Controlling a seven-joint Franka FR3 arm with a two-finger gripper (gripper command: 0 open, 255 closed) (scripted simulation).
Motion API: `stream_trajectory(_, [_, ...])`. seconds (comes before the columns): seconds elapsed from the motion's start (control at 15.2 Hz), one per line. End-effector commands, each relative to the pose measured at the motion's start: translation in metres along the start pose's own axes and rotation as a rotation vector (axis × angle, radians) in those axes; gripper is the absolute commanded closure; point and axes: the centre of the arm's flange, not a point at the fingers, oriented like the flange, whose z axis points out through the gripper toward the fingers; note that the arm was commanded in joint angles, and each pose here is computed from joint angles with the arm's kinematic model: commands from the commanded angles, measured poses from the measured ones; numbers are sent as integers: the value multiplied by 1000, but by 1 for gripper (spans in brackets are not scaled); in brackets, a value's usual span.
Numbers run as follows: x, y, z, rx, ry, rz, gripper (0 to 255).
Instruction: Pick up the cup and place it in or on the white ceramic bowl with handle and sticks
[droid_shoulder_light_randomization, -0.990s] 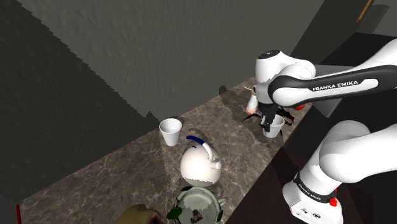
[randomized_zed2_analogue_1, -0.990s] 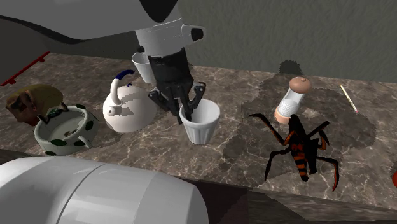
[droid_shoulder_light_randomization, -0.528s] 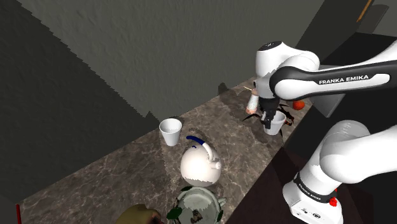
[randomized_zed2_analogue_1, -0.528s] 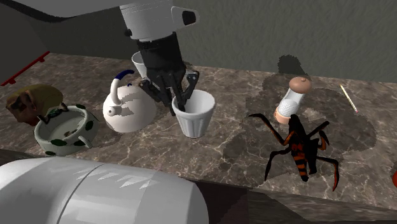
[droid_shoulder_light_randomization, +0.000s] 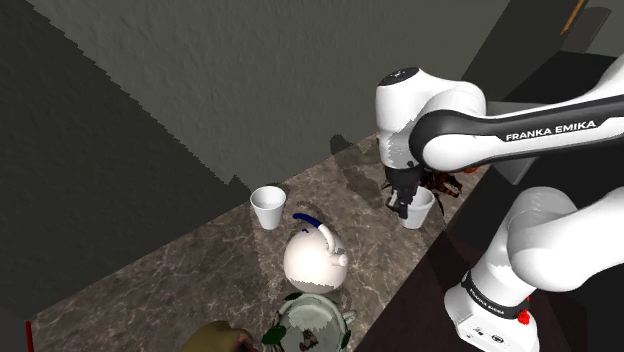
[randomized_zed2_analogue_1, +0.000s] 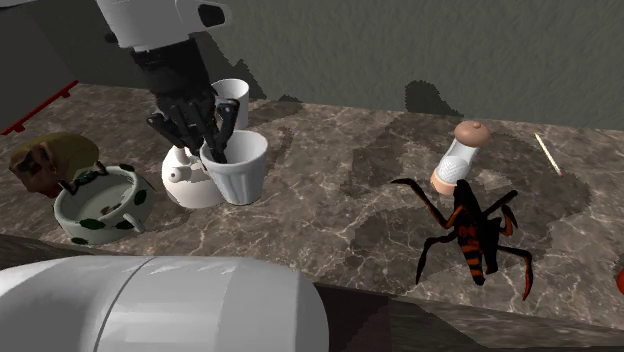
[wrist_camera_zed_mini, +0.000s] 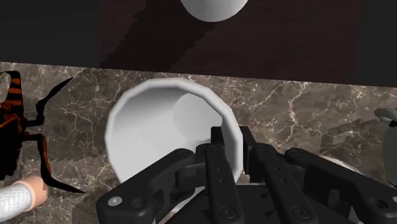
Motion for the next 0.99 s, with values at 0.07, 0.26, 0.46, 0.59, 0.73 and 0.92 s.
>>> stream_trajectory(0.07, [2,-38,-10,1,-1,1,255])
stream_trajectory(0.26, [4,-77,-20,1,-1,1,255])
stream_trajectory(0.46, [6,-115,-31,1,-1,1,255])
stream_trajectory(0.59, [8,-140,-38,1,-1,1,255])
stream_trajectory(0.73, [9,-166,-45,1,-1,1,255])
stream_trajectory(0.92, [11,-204,-56,1,-1,1,255])
